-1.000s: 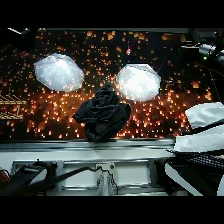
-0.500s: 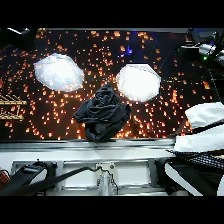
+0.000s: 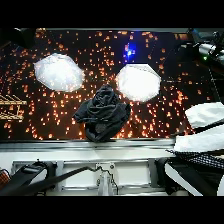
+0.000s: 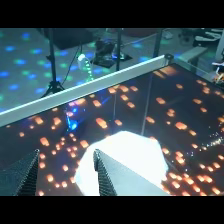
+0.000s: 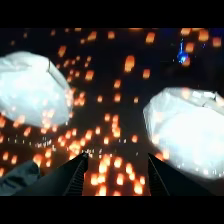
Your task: Fold the clothes and pants, and hang the long-sleeved shirts on hangers.
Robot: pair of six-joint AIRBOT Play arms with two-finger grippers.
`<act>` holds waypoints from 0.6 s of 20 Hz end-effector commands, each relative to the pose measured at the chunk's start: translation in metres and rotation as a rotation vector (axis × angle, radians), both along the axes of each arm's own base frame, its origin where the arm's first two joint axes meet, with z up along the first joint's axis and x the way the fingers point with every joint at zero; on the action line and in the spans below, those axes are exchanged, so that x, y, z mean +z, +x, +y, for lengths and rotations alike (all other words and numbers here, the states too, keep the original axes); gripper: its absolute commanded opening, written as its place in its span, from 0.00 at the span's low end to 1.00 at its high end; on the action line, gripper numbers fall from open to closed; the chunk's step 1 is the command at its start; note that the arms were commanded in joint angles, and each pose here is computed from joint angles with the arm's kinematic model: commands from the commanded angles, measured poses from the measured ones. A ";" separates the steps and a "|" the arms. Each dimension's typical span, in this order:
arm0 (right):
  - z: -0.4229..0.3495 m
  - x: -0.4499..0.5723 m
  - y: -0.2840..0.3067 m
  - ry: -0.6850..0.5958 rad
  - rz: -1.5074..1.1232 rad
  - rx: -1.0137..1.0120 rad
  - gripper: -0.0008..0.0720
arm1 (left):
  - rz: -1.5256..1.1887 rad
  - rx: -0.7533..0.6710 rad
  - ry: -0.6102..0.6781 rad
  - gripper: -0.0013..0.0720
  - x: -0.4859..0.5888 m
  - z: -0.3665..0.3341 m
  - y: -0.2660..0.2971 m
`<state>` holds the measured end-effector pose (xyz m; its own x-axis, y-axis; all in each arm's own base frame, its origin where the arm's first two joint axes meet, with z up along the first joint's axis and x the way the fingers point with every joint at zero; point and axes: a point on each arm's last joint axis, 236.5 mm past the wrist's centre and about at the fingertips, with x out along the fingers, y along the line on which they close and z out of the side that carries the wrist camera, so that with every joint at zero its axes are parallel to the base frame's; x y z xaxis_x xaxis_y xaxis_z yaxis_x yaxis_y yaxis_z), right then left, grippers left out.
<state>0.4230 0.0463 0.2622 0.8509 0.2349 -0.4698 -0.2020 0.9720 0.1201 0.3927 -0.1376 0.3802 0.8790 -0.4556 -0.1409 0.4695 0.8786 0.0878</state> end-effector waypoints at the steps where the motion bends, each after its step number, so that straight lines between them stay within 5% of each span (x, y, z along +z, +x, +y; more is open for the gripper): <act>1: -0.004 0.021 0.011 0.019 -0.097 -0.029 0.60 | -0.003 -0.006 -0.015 0.51 0.002 -0.002 0.000; 4: 0.001 0.027 0.012 0.057 -0.112 -0.023 0.60 | 0.117 -0.094 -0.116 0.51 -0.013 -0.025 -0.009; 9: 0.008 -0.089 -0.007 0.062 0.202 0.001 0.60 | 0.631 -0.500 0.241 0.51 -0.207 -0.101 -0.072; 12: 0.010 -0.172 -0.034 0.122 0.395 -0.046 0.60 | 0.652 -0.695 0.469 0.51 -0.287 -0.146 -0.108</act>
